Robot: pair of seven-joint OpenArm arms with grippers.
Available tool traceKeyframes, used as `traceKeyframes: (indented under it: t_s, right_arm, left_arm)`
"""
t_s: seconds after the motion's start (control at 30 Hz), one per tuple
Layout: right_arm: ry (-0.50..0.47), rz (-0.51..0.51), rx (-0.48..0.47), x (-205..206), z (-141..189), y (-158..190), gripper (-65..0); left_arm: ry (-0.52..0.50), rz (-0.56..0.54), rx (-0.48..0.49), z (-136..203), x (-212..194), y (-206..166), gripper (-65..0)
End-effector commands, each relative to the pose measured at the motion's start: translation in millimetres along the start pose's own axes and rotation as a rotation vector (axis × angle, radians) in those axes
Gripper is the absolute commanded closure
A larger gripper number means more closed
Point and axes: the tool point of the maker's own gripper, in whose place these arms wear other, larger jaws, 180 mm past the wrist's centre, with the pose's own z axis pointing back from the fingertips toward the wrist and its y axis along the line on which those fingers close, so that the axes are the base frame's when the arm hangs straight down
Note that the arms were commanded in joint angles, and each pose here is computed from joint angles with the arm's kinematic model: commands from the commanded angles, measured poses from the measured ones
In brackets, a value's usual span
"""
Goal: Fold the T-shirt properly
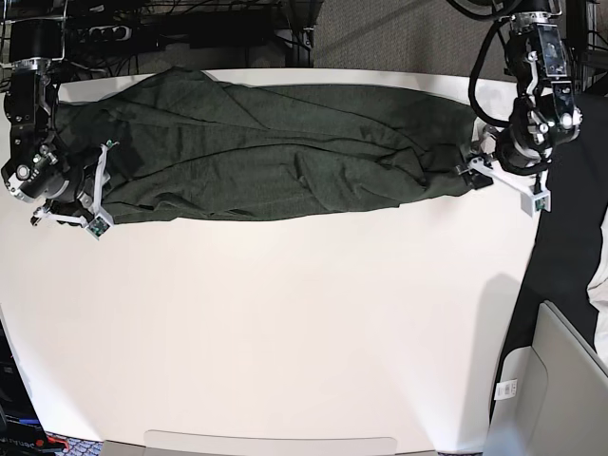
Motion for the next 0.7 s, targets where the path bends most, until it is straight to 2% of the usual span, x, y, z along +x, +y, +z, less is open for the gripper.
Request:
traceKeyframes:
  t_s: [0.0,0.17,0.37,0.5,0.67]
  right_arm:
    - [-0.025,0.006,-0.039,7,9,-15,-23.0]
    - [-0.021,0.006,-0.035,5,8,-13,-22.9]
    - [-0.019,0.007,-0.035,4,8,-13,-22.8]
    - [-0.019,0.007,-0.035,4,8,-13,-22.8]
    - [-0.022,0.006,-0.036,6,8,-13,-22.8]
  left_arm:
    - [-0.006,0.009,-0.047,4,5,-9,-43.6]
    - [0.032,0.038,-0.108,0,-5,-20,-43.6]
    - [0.105,0.080,-0.079,-15,-23,-5,-43.6]
    - [0.117,0.089,-0.070,-19,-26,-2,-43.6]
    - [0.185,0.039,-0.090,-30,-46,-8,-43.6]
